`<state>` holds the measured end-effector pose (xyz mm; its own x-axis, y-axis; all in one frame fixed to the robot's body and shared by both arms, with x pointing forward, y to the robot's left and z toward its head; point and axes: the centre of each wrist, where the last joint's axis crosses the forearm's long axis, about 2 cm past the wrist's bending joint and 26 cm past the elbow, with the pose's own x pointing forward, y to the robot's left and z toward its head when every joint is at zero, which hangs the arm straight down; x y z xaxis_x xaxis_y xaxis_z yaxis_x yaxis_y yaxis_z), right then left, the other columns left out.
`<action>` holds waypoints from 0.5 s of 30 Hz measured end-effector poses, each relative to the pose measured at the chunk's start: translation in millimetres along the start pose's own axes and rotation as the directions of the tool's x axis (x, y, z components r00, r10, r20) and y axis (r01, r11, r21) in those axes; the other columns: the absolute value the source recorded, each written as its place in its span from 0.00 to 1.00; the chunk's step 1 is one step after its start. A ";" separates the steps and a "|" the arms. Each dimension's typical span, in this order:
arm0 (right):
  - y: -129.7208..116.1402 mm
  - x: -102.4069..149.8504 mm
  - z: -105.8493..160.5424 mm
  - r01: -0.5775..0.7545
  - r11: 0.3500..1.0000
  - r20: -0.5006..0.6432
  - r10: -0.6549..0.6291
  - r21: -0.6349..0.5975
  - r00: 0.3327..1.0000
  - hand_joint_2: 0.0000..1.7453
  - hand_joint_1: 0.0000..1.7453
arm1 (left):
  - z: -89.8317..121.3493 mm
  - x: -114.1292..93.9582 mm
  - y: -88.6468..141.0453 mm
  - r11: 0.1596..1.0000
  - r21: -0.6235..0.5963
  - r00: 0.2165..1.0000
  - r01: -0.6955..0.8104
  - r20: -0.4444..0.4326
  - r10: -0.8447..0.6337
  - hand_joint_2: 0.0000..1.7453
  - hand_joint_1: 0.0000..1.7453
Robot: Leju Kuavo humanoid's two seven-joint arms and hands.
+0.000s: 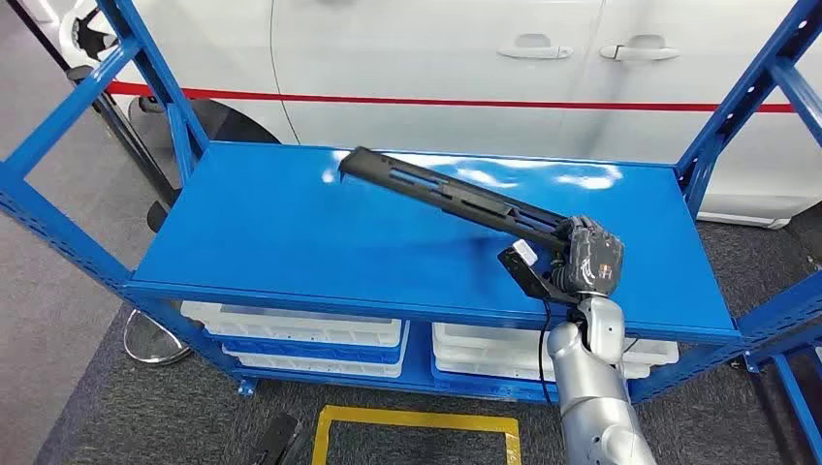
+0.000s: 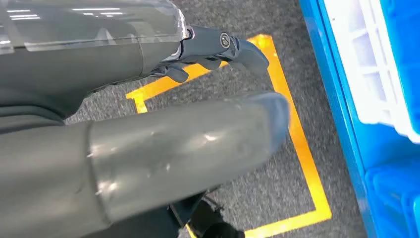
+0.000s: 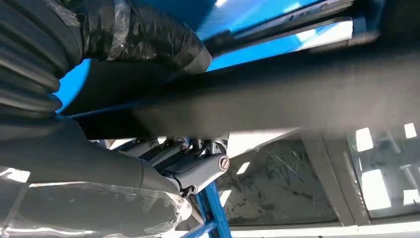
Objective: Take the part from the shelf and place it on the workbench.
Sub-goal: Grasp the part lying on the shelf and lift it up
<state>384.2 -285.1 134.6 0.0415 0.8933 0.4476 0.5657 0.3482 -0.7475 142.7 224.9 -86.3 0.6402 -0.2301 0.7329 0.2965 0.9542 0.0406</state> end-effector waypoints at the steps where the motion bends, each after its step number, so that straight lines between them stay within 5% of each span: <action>1: -0.2 0.1 -0.2 0.002 1.000 0.004 -0.002 -0.002 1.000 1.00 1.00 | 0.0 0.0 0.1 1.000 0.005 1.000 -0.004 -0.001 0.004 0.00 0.00; 10: -13.9 14.9 -14.2 0.163 0.976 0.139 -0.143 -0.146 0.980 1.00 1.00 | 1.3 -2.0 -1.4 0.996 0.068 0.998 -0.055 -0.026 0.057 0.00 0.00; 15: -42.3 49.2 -27.1 0.228 0.933 0.248 -0.159 -0.278 0.956 1.00 1.00 | 5.1 -8.1 -4.9 0.994 0.088 0.997 -0.062 -0.033 0.065 0.00 0.00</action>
<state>384.7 -263.5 201.6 -0.2546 0.8686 0.4250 0.7662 0.4493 -0.4593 132.5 223.1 -89.0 0.6812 -0.1739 0.7111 0.1930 0.9797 0.0547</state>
